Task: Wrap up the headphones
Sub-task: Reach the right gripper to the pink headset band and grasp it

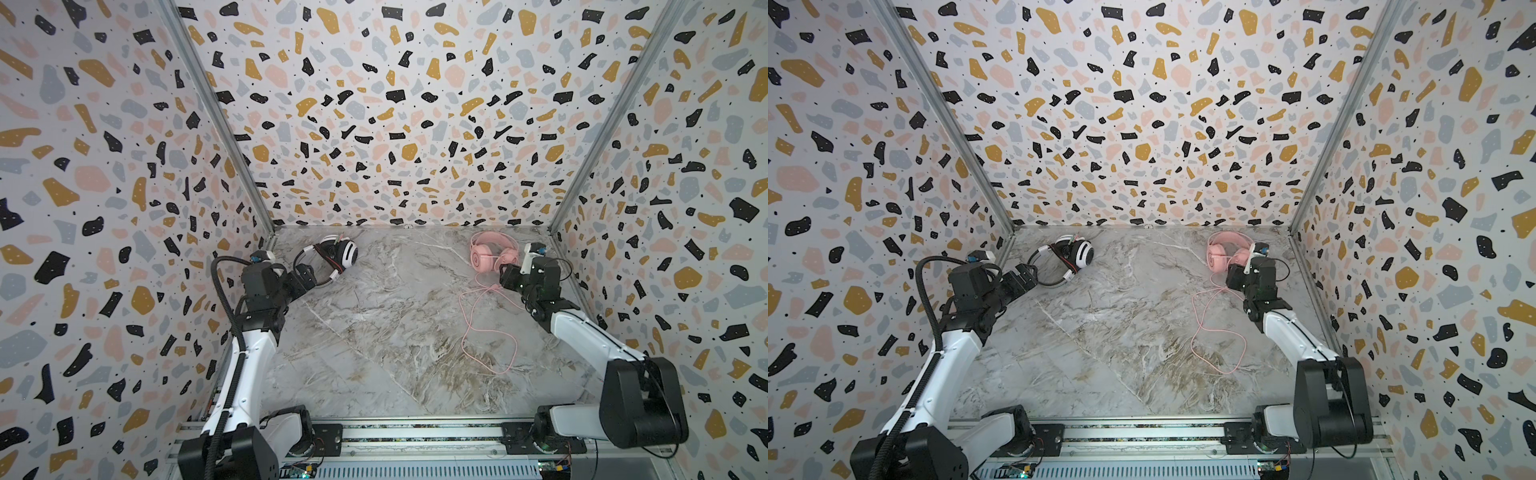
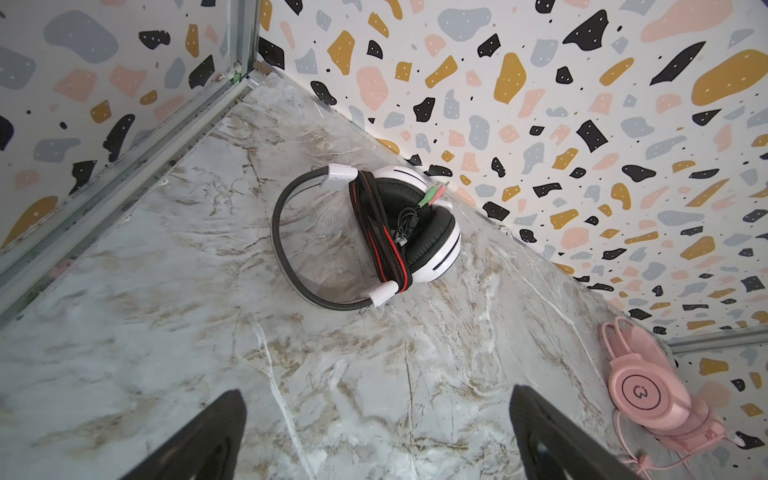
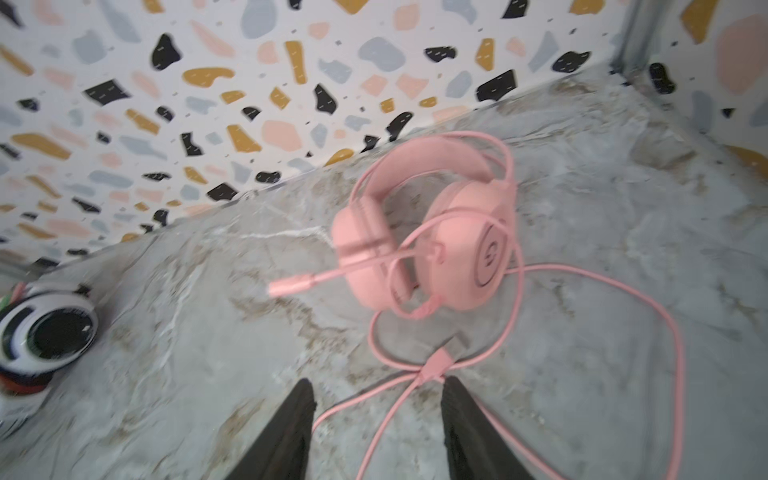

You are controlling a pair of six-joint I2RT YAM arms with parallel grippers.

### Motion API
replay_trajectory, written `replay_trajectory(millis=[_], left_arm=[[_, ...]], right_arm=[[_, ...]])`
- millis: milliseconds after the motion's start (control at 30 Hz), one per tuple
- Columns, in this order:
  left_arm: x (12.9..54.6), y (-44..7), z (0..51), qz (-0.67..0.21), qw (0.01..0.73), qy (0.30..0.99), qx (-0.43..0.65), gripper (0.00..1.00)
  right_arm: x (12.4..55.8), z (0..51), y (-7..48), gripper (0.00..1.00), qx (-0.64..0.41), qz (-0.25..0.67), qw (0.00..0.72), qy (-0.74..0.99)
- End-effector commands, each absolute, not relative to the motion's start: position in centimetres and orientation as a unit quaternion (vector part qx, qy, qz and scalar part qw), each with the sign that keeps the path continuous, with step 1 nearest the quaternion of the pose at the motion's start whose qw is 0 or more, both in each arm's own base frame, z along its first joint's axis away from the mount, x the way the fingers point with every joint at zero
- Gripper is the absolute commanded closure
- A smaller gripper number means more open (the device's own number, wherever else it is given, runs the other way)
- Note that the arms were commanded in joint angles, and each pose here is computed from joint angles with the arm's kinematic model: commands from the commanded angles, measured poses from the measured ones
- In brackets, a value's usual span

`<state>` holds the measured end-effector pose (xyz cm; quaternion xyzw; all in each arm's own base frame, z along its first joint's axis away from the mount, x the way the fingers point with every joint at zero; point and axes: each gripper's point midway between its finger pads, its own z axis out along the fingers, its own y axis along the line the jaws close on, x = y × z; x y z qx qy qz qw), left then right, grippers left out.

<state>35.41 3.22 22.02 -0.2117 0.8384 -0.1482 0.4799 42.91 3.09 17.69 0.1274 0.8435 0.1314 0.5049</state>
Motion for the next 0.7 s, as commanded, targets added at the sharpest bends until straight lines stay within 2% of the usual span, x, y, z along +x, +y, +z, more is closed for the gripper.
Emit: replay_trajectory(millis=[0, 133, 367, 667], left_arm=[[34.7, 3.4, 21.0, -0.127, 0.468, 0.853, -0.192, 0.00], [34.5, 3.5, 21.8, -0.128, 0.483, 0.846, -0.186, 0.00], [34.1, 3.9, 21.7, -0.147, 0.490, 0.838, -0.189, 0.00], [33.7, 4.3, 22.0, -0.169, 0.503, 0.824, -0.199, 0.00]], right_arm=[[44.6, 16.4, 0.7, 0.46, 0.189, 0.141, 0.464, 0.854], [47.4, 14.6, -0.4, 0.45, 0.202, 0.150, 0.407, 0.878], [52.0, 15.4, -1.7, 0.45, 0.212, 0.150, 0.417, 0.871], [56.3, 12.9, -2.2, 0.44, 0.215, 0.162, 0.365, 0.891]])
